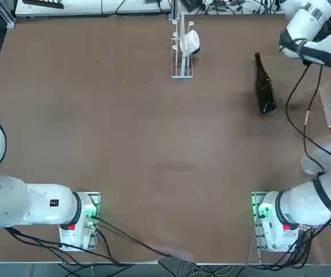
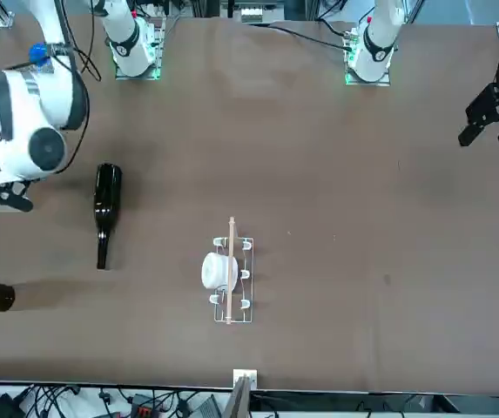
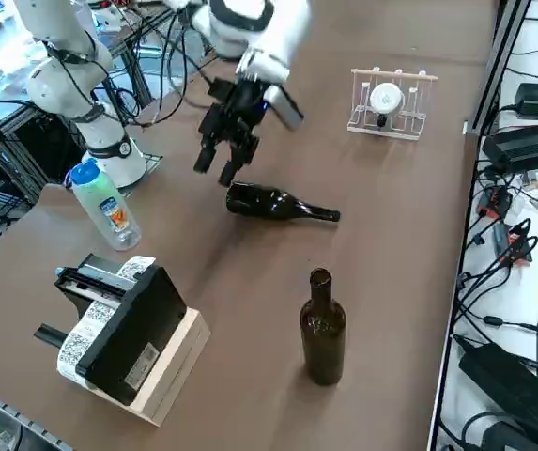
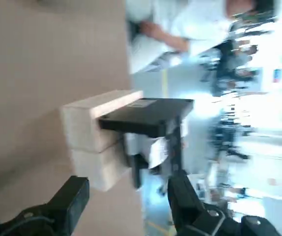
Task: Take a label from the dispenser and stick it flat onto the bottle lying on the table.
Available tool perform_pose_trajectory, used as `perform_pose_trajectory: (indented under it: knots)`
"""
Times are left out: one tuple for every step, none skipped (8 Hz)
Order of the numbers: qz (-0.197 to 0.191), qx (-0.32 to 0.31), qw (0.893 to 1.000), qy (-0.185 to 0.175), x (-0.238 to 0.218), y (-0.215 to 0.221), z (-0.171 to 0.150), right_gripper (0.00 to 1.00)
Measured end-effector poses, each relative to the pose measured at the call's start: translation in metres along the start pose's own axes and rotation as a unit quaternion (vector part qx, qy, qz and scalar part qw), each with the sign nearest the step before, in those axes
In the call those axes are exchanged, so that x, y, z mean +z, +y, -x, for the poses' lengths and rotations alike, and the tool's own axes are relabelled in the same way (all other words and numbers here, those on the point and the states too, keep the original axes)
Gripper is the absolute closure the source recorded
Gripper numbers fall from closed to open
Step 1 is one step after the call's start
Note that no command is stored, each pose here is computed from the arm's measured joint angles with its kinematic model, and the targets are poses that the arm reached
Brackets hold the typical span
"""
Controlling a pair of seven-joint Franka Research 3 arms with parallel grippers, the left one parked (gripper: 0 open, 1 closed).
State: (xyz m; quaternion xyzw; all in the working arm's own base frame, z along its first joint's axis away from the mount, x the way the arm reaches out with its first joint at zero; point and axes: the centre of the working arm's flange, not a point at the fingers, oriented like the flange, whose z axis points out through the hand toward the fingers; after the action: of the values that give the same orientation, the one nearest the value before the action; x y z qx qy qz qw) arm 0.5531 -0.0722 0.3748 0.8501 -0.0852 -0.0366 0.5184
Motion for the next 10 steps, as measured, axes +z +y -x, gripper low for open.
perform_pose_trajectory:
  knots:
    - [0.043,0.006,0.999,0.011,0.026,-0.007,0.005,0.05]
    - [0.079,0.010,0.997,0.022,0.050,-0.019,0.011,0.07]
    - [0.103,0.012,0.994,0.029,0.070,-0.031,0.015,0.10]
    - [0.119,0.013,0.992,0.036,0.084,-0.041,0.016,0.15]
    - [0.134,0.015,0.990,0.044,0.096,-0.050,0.017,0.18]
    - [0.146,0.015,0.988,0.050,0.107,-0.055,0.018,0.25]
    - [0.156,0.011,0.986,0.052,0.117,-0.058,0.021,0.26]
    - [0.161,0.006,0.986,0.049,0.126,-0.058,0.024,0.33]
    - [0.165,0.003,0.985,0.044,0.133,-0.057,0.028,0.35]
    - [0.170,0.002,0.985,0.038,0.137,-0.056,0.030,0.37]
